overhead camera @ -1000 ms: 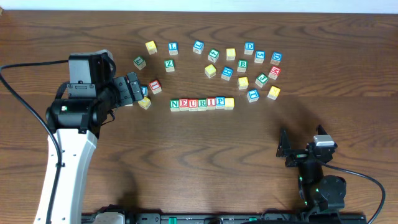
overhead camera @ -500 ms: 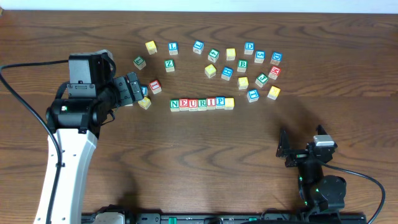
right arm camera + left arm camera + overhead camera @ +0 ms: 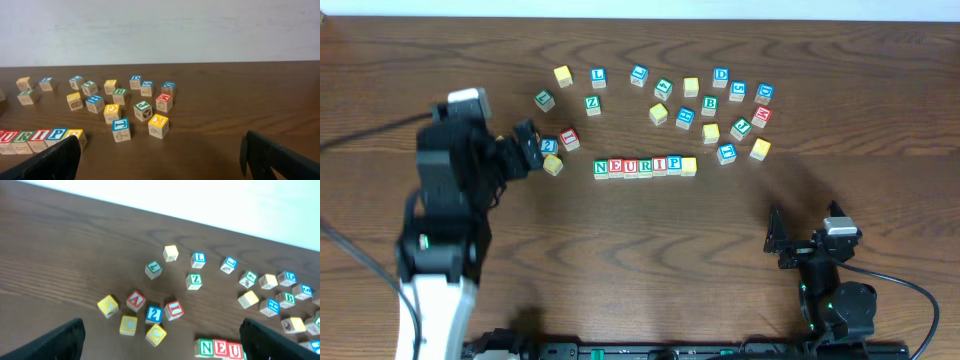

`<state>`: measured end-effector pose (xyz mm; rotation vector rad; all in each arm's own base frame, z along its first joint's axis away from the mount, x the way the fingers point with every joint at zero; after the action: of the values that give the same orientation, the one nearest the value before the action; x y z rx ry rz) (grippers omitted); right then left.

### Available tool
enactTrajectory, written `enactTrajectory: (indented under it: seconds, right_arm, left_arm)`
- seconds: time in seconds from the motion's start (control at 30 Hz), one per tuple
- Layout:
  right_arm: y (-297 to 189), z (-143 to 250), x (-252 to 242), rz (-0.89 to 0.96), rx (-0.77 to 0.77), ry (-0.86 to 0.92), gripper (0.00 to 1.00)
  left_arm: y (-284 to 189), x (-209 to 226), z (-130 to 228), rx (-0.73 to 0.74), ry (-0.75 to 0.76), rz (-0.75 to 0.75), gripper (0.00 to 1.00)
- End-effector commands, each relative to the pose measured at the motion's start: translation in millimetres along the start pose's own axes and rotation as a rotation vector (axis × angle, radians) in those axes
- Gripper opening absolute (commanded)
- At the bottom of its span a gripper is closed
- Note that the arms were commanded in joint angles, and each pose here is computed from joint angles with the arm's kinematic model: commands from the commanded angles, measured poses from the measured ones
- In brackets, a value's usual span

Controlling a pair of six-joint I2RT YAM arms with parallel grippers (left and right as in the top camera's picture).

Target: Spell out NEURIPS

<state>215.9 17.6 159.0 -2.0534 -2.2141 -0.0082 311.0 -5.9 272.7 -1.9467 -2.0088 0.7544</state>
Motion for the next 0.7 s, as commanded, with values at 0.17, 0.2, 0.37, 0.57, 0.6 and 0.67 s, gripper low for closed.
enactTrajectory:
  seconds: [0.17,0.2,0.37,0.57,0.6,0.67]
  right_arm:
    - [-0.3,0.4,1.2,-0.008,-0.003,-0.005,0.99]
    - [-0.3,0.4,1.1,-0.008,-0.003,-0.005,0.99]
    - [-0.3,0.4,1.2,-0.008,-0.003,-0.005,0.99]
    - [-0.3,0.4,1.1,-0.008,-0.003,-0.004,0.99]
    - [-0.3,0.4,1.2,-0.008,-0.003,-0.005,0.99]
    - [-0.3,0.4,1.2,-0.008,-0.003,-0.005,0.99]
  left_arm:
    - [-19.8,16.5,62.8,-0.273,0.109,0.018,0.97]
    - [-21.3,18.2,71.0,-0.303,0.112,0.021,0.97]
    - [-24.5,26.6,107.4,-0.393,0.136,0.021,0.97]
    - [-22.6,35.4,131.6,-0.451,0.130,0.010,0.97]
    - [-22.2,36.4,133.8,-0.459,0.128,0.009,0.97]
    - [-20.6,38.5,138.6,-0.471,0.127,0.006,0.97]
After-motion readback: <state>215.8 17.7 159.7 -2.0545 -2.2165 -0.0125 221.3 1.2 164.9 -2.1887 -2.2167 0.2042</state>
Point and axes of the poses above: each gripper's point midway between its finger pads, its own y axis out along the fingers, its own x axis along the line the jaws close on, z = x × y, the point moved 3 cm from there along -y, back along the fingers, and after that the axes turned 2 degrees about y, right-handed, at the moved point
